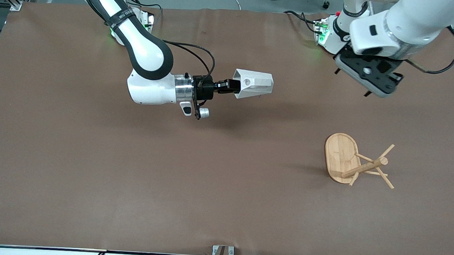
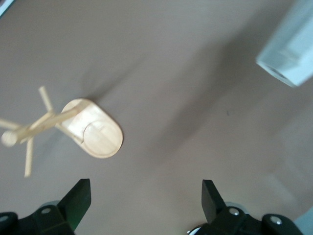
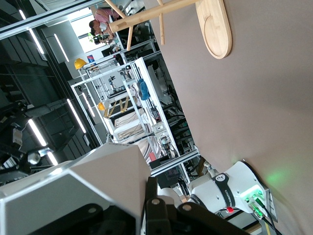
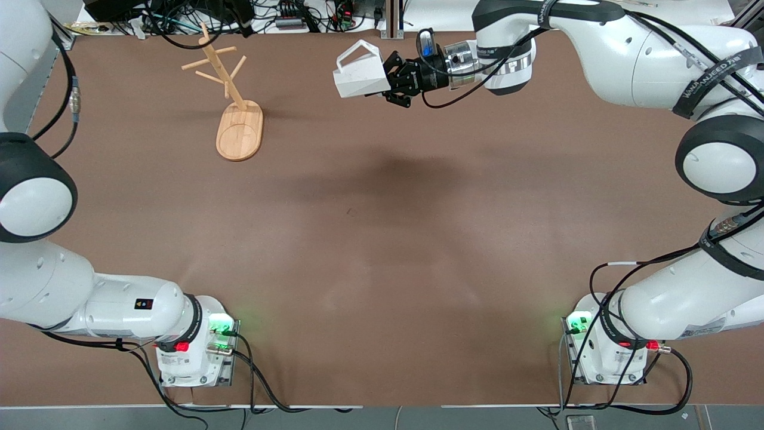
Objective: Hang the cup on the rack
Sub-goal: 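Carry the cup toward the table middle with the right gripper, then reach the left gripper to the cup and grasp it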
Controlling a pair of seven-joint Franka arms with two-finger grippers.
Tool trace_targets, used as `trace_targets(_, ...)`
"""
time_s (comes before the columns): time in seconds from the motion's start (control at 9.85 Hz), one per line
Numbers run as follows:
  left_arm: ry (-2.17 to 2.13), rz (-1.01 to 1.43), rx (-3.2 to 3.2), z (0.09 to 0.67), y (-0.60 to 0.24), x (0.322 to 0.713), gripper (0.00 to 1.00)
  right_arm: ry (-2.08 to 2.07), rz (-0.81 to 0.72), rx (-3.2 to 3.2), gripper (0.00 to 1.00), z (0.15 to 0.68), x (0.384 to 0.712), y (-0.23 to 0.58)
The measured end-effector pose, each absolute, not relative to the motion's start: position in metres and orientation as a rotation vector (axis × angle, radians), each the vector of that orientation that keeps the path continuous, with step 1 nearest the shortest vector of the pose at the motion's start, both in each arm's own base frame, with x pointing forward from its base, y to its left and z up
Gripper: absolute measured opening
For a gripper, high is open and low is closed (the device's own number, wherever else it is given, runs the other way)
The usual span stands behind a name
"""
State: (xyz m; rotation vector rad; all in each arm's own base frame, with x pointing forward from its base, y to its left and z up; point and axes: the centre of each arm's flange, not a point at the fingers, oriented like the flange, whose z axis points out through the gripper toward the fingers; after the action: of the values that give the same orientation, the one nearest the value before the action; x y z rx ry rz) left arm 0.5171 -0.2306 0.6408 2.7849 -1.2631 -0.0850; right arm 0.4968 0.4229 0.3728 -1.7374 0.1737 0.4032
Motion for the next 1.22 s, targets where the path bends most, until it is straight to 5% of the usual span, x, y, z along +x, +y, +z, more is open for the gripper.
trace_targets(1.22,-1.498,-0.127,2.289,0.557,-0.341,0.509,0.99,0.142,0.407,-1.713,0.06,0.381,0.487,0.437)
